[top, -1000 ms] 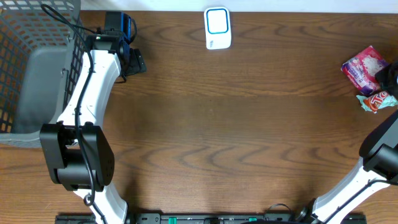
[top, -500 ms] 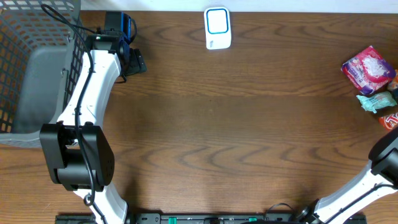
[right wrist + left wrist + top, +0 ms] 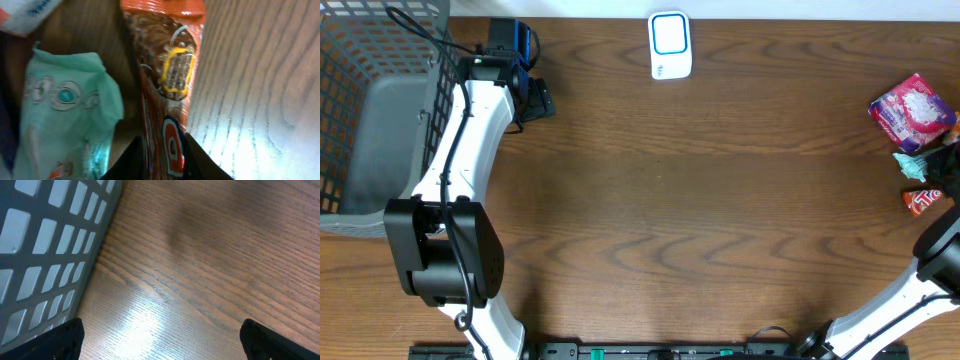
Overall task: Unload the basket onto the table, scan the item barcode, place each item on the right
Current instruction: 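Carry the snack bar right and set it by the purple pack, then release the snack bar and pull the right gripper back left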
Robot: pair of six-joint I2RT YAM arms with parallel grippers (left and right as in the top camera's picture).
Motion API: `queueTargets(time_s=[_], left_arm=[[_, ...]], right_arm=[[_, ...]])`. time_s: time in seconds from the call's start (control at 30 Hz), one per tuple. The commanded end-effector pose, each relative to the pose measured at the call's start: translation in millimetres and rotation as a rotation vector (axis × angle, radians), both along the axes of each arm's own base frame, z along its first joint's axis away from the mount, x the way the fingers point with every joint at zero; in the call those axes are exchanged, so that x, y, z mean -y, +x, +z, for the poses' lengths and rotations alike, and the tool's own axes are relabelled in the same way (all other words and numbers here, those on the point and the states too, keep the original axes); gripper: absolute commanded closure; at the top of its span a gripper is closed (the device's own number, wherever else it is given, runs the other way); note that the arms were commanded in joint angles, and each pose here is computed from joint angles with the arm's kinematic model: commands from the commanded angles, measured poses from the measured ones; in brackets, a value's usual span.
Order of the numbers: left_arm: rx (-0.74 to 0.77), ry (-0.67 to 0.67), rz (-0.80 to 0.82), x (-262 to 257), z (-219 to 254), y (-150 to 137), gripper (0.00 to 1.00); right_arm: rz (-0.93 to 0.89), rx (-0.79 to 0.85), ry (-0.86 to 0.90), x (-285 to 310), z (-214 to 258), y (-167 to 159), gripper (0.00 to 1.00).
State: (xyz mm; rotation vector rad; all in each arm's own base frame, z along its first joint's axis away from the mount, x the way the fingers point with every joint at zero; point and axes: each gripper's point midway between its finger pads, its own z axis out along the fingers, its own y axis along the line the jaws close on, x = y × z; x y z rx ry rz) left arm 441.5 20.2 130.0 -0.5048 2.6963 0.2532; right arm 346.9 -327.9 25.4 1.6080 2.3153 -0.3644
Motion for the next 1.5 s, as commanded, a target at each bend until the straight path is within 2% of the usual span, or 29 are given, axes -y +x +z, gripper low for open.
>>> queueTargets(time_s=[0.0, 0.3, 0.5, 0.6, 0.63, 0.67, 0.73, 0.97, 1.13, 1.47], left_arm=[[-0.004, 0.010, 0.001, -2, 0, -2, 0.01], [-0.003, 0.010, 0.001, -2, 0, -2, 0.01], [-0.004, 0.010, 0.001, -2, 0, -2, 0.01], [-0.003, 0.010, 0.001, -2, 0, -2, 0.01], [-0.003, 0.010, 0.001, -2, 0, -2, 0.01], [-0.003, 0.010, 0.001, -2, 0, -2, 0.01], [-0.003, 0.010, 0.001, -2, 0, -2, 0.01], [-0.004, 0.010, 0.001, -2, 0, -2, 0.01], [-0.004, 0.010, 0.001, -2, 0, -2, 0.01], [-0.004, 0.010, 0.001, -2, 0, -2, 0.01]], right_arm=[[0.027, 0.031, 0.004, 0, 7, 10, 0.71], [0.085, 0.069, -0.017, -1, 62, 23, 0.66], [0.127, 0.203, -0.043, -13, 117, 35, 0.61], [0.171, 0.300, -0.010, -29, 144, 43, 0.50], [0.188, 0.332, 0.004, -34, 153, 45, 0.38], [0.208, 0.364, 0.023, -42, 161, 47, 0.32], [0.244, 0.419, 0.064, -56, 175, 50, 0.26], [0.358, 0.533, 0.187, -108, 212, 52, 0.25], [0.452, 0.510, 0.213, -149, 224, 51, 0.24], [0.654, 0.404, 0.245, -224, 211, 52, 0.32]])
